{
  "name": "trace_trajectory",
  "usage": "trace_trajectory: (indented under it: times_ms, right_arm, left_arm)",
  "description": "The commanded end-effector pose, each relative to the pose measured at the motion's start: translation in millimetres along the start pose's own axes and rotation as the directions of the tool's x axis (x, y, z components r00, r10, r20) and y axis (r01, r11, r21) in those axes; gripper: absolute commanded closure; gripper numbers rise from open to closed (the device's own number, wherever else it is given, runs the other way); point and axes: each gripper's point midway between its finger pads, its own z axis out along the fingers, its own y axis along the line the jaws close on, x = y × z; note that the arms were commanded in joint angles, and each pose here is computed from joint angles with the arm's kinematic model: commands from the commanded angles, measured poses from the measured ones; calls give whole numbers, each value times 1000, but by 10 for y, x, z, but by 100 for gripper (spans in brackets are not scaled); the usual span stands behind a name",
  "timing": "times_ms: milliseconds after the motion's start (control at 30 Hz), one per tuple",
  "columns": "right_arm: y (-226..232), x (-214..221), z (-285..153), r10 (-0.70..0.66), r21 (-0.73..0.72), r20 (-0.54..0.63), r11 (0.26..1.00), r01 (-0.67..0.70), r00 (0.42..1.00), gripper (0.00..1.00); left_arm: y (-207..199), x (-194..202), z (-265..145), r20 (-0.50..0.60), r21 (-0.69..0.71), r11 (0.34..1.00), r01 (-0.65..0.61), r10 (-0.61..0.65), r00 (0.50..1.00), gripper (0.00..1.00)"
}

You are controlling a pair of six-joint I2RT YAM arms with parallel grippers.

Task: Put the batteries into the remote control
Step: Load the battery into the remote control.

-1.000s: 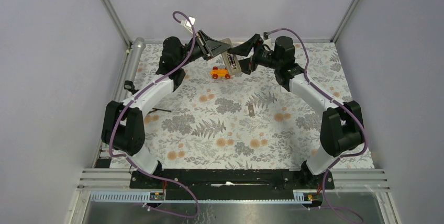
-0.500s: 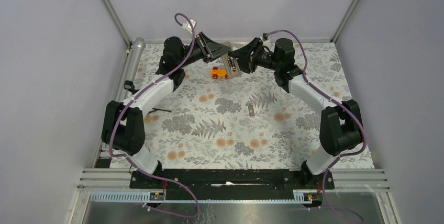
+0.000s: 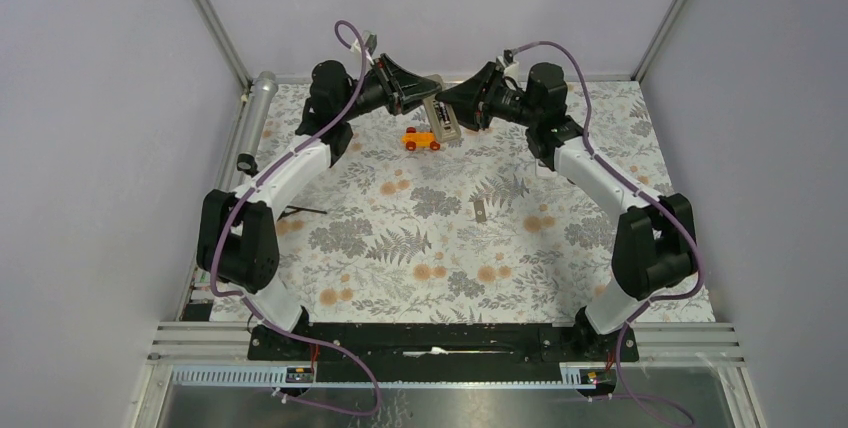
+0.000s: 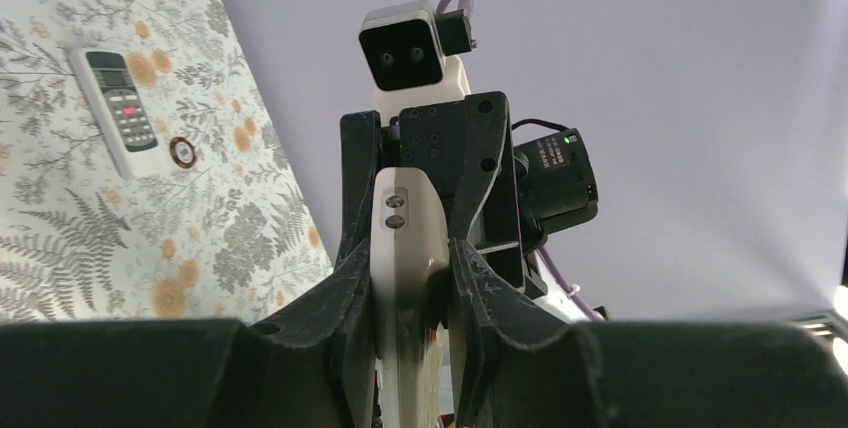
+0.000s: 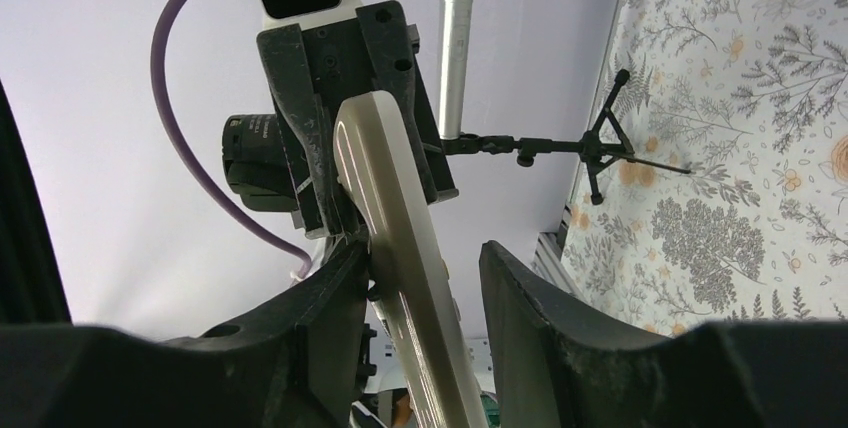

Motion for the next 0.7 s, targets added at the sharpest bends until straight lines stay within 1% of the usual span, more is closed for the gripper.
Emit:
trace_trajectory:
  times_ms: [0, 167, 433, 567, 667]
  right_arm:
    - [-216, 150, -28, -36, 97, -57, 994, 41, 998, 50]
    - [-275, 124, -34, -92, 133, -45, 986, 97, 995, 53]
    - [-299, 139, -68, -257, 121, -39, 958, 260, 966, 53]
    - [-387, 155, -76, -283, 138, -56, 948, 288, 958, 53]
    - [-284, 142, -67, -284, 117, -52, 950, 289, 957, 50]
  left_arm:
    - [-1064, -180, -104, 52, 245, 964, -102, 92, 994, 100]
    - [-1151, -217, -159, 52, 257, 964, -71, 60, 997, 100]
    - [-1234, -291, -240, 47, 300, 954, 18, -33, 998, 100]
    - [-1278, -301, -266, 39, 328, 944, 40, -56, 998, 100]
    - [-1238, -293, -252, 42, 312, 950, 14, -29, 999, 100]
